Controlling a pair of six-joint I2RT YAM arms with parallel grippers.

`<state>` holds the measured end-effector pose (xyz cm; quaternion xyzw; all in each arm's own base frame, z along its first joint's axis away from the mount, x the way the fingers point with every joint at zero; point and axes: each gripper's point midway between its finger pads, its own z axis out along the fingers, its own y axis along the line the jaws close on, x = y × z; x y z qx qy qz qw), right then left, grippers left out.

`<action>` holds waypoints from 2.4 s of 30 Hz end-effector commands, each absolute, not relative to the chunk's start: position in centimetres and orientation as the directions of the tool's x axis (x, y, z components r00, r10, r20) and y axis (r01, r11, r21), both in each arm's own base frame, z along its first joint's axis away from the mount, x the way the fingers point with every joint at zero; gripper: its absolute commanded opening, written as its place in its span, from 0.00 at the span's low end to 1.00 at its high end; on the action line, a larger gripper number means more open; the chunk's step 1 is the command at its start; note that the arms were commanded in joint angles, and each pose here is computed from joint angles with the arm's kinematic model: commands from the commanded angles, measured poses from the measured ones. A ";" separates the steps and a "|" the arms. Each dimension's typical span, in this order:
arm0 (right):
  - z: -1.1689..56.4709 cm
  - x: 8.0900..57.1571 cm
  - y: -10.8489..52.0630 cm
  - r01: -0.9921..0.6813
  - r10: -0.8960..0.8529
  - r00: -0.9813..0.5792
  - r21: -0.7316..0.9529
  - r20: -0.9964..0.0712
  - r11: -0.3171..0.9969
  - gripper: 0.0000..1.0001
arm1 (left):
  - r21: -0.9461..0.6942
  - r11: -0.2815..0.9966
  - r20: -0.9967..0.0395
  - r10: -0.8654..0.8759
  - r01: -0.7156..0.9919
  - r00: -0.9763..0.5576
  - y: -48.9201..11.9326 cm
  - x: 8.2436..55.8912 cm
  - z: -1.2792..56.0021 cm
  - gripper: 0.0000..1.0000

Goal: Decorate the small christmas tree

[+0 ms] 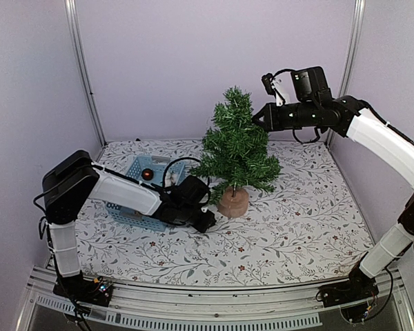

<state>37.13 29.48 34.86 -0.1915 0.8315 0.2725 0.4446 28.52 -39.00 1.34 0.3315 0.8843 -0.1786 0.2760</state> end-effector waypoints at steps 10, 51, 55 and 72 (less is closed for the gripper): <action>35.7 36.8 29.3 -0.571 -0.058 -0.513 0.289 -0.857 0.769 0.00 | -0.086 0.719 -0.524 0.556 0.690 -0.645 -35.8 26.7 -0.2 0.33; 36.5 36.7 29.2 -0.579 -0.053 -0.492 0.281 -0.869 0.766 0.09 | -0.067 0.810 -0.605 0.431 0.583 -0.670 -31.1 30.6 6.3 0.00; 36.9 36.7 29.1 -0.576 -0.046 -0.487 0.281 -0.872 0.768 0.19 | -0.014 0.834 -0.627 0.423 0.552 -0.654 -29.3 31.6 8.1 0.00; 39.0 36.6 28.2 -0.555 -0.002 -0.452 0.280 -0.892 0.784 0.48 | 0.031 0.914 -0.769 0.280 0.404 -0.575 -25.5 37.4 15.5 0.00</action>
